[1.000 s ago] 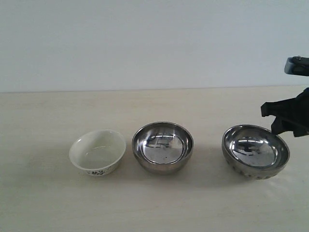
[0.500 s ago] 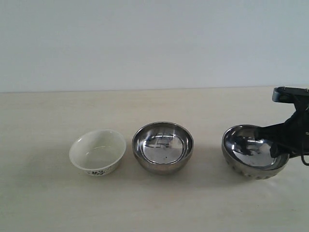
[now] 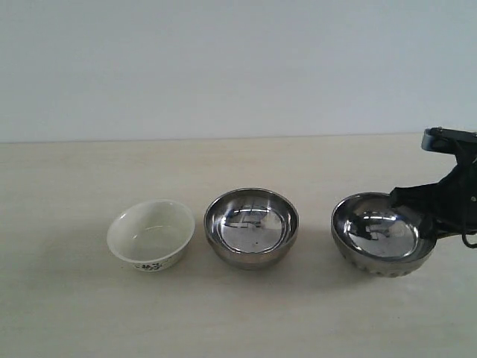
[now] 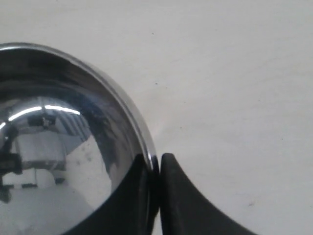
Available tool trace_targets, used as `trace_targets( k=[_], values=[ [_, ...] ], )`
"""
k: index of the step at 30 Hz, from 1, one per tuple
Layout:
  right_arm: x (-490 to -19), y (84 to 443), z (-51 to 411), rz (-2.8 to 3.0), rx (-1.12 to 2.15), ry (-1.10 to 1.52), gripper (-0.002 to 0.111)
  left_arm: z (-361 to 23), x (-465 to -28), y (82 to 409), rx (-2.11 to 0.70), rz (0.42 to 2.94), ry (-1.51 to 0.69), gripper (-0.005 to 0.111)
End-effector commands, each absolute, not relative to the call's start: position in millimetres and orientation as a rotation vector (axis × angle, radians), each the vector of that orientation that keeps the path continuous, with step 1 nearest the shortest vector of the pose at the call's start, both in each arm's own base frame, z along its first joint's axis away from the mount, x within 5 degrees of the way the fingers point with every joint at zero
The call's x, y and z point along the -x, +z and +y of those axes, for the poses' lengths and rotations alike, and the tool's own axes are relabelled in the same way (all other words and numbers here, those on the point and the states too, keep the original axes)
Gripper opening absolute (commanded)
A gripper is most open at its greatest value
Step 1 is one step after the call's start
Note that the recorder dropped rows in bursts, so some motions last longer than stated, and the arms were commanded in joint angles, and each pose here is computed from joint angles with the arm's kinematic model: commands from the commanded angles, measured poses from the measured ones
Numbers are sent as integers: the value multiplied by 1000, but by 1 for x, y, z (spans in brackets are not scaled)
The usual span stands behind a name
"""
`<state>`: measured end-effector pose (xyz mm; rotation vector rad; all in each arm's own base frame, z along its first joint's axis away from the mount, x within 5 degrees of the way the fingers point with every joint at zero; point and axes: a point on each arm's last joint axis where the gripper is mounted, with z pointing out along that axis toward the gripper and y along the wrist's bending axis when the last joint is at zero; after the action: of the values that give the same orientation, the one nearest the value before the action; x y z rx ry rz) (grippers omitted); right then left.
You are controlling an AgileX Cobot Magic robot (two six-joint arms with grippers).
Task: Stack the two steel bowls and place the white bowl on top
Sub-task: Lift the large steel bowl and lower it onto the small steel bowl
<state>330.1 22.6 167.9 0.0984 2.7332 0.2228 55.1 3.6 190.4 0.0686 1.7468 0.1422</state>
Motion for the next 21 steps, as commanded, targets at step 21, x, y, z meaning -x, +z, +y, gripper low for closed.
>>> trace_targets(
  k=[21],
  values=[
    [-329,282,133,2551,177,496,0,4,-55,190,-53,1740,131,4]
  ],
)
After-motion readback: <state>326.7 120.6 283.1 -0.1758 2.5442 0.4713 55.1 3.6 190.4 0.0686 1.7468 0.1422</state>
